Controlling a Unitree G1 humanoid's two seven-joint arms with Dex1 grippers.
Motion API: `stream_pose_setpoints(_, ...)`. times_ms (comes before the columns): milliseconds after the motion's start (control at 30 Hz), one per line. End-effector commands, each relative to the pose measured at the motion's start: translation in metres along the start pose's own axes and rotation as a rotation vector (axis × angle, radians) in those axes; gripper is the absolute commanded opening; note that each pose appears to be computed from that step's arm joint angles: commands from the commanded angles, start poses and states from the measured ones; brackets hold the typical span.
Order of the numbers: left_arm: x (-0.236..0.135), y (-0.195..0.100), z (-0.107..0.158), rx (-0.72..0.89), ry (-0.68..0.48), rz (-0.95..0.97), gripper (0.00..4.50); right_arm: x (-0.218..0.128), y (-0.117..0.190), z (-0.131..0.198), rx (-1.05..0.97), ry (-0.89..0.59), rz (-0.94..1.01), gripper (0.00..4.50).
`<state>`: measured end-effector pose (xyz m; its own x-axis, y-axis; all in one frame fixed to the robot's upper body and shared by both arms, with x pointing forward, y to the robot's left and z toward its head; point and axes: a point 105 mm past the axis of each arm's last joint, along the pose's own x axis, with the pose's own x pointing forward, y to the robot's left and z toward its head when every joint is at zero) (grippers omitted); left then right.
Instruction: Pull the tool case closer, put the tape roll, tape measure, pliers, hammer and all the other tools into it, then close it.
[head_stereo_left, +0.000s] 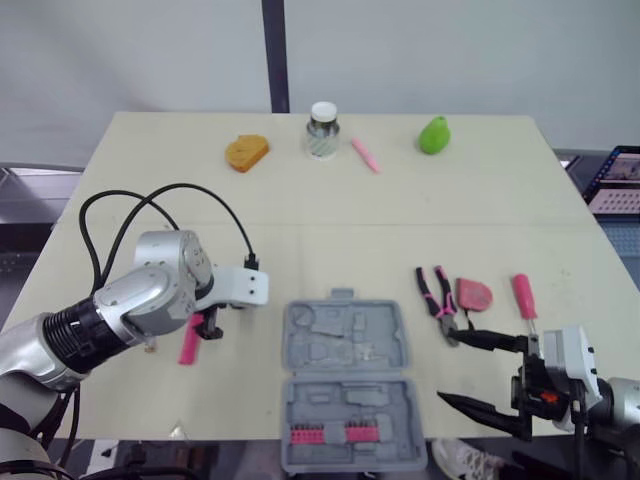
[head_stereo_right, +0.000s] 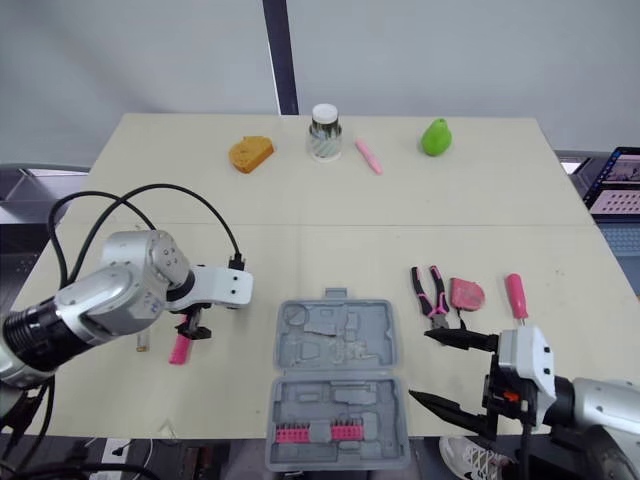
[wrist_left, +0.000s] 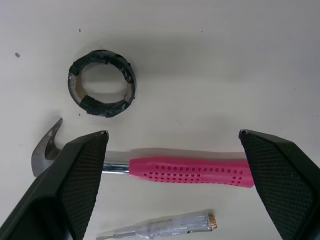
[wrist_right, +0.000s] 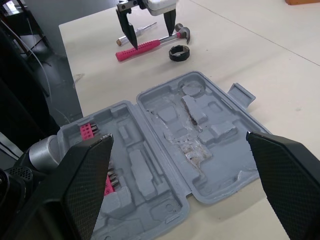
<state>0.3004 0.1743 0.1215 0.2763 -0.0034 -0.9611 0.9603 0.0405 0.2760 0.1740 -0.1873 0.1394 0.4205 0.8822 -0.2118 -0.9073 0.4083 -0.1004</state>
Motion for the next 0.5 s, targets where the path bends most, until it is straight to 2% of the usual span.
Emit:
stream_pose_setpoints(33,0.003,0.005,0.002,0.007,0.008,0.017,4.48,-0.004,0.001,0.010,-0.055,-0.024,-0.004,4.50)
stream_pose_setpoints(500,0.022,0.013,0.010,0.039,0.004,0.015,4.48,-0.001,0.004,0.010,-0.038,-0.018,-0.013,4.50)
